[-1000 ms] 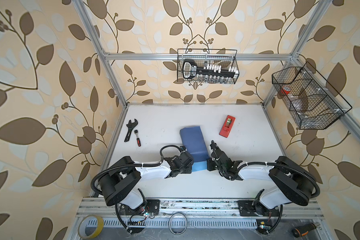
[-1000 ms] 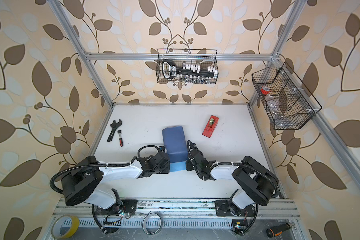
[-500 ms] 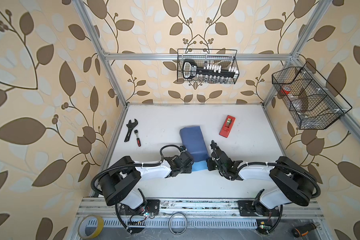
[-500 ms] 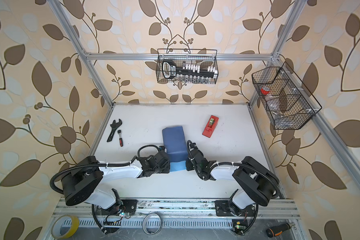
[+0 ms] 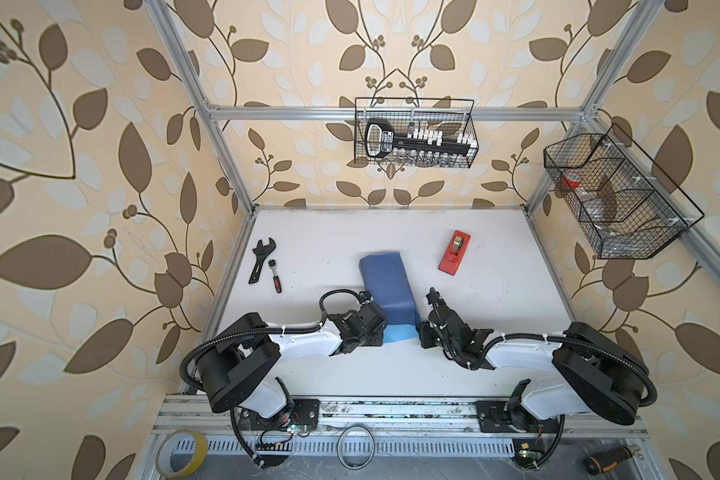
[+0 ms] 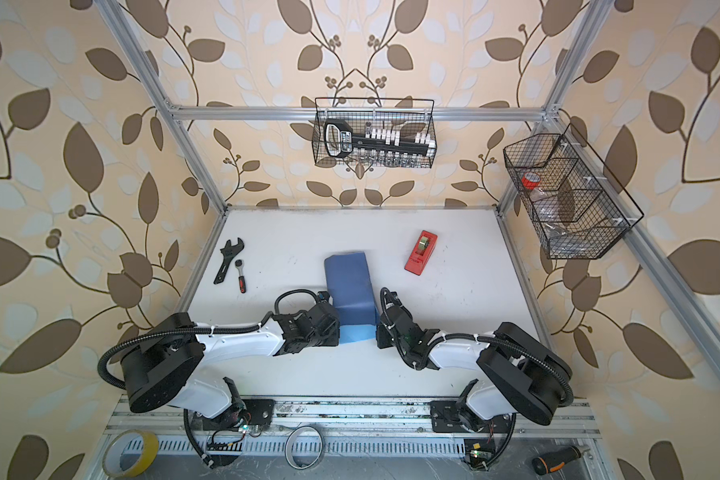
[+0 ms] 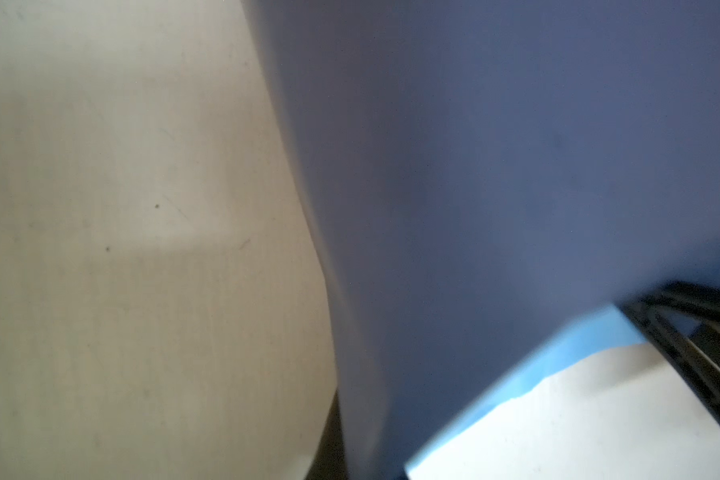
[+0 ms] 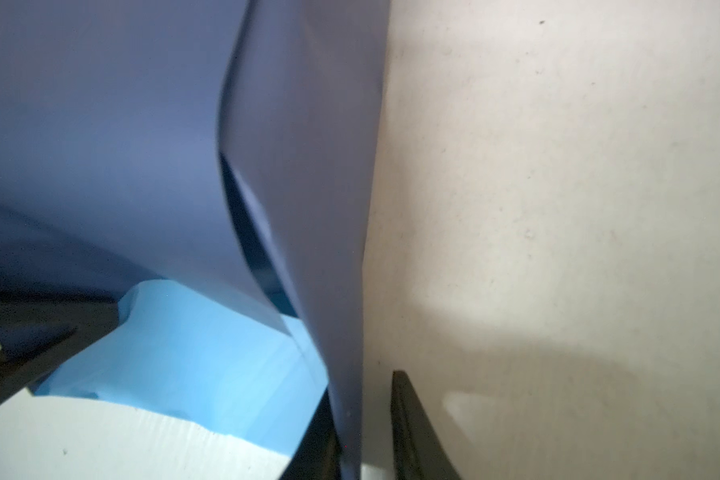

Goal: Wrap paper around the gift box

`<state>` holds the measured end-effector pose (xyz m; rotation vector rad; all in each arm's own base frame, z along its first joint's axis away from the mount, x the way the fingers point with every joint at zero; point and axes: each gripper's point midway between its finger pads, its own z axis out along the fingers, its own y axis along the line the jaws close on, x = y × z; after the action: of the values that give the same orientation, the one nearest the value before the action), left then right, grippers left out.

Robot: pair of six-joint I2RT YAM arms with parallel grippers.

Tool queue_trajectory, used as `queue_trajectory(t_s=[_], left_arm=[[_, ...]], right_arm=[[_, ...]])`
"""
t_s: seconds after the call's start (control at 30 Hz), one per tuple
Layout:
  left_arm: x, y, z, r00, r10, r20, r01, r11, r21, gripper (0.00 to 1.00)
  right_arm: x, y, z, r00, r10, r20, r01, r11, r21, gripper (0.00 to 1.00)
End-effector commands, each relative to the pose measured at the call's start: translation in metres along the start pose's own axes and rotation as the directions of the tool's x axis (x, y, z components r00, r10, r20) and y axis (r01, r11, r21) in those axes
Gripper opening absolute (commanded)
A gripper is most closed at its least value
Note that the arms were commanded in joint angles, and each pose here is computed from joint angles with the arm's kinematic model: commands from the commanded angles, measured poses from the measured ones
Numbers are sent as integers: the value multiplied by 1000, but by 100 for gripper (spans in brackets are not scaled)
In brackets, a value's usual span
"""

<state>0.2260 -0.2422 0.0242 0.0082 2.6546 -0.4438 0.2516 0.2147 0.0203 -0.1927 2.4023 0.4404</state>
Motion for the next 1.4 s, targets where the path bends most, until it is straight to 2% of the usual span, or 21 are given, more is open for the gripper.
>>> queue_trajectory(t_s=[0.0, 0.17, 0.33, 0.4, 0.47, 0.53, 0.73, 0.87, 0.97, 1.07, 1.23, 1.37], left_arm=[[-7, -5, -6, 999, 2, 36, -2, 1000, 10, 4], [-8, -6, -6, 999, 4, 38, -5, 1000, 11, 3], [-10, -8, -7, 999, 7, 40, -7, 1000, 15, 3], [-10, -9, -8, 999, 8, 41, -9, 1000, 18, 12], [-9, -7, -10, 999, 6, 38, -7, 1000, 13, 31], [-14, -9, -22, 998, -6, 62, 4, 999, 34, 44], [-24, -7, -58, 991, 0, 131, -11, 996, 84, 67], [-42, -9, -84, 980, 4, 198, -30, 991, 132, 77], [-62, -10, -86, 987, -33, 160, 6, 986, 167, 85], [-85, -8, -80, 990, -80, 119, 57, 980, 189, 87], [-118, 1, -61, 988, -114, 101, 98, 983, 153, 89], [-132, 2, -46, 990, -115, 84, 102, 984, 148, 89]], right_arm=[[3, -1, 3, 1000, 3, -5, -3, 1000, 5, 13], [0, 1, 6, 1000, 2, -3, -2, 1000, 4, 0], [-1, 2, 7, 1000, 6, 0, -6, 1000, 5, 0], [-1, 1, 4, 1000, 6, 1, -6, 1000, 6, 7], [-2, -2, -2, 1000, 4, 9, -4, 1000, 11, 18], [-1, -6, -9, 1000, -1, 9, 1, 1000, 13, 26], [0, -15, -32, 1000, 3, 24, -3, 1000, -9, 42], [-11, -23, -42, 999, 17, 50, -17, 1000, -17, 47], [-23, -29, -42, 997, 53, 64, -51, 998, -21, 50], [-33, -32, -39, 994, 86, 71, -84, 996, -27, 52], [-37, -43, -28, 993, 106, 46, -107, 994, 17, 56], [-37, -42, -19, 994, 103, 19, -103, 994, 18, 55]])
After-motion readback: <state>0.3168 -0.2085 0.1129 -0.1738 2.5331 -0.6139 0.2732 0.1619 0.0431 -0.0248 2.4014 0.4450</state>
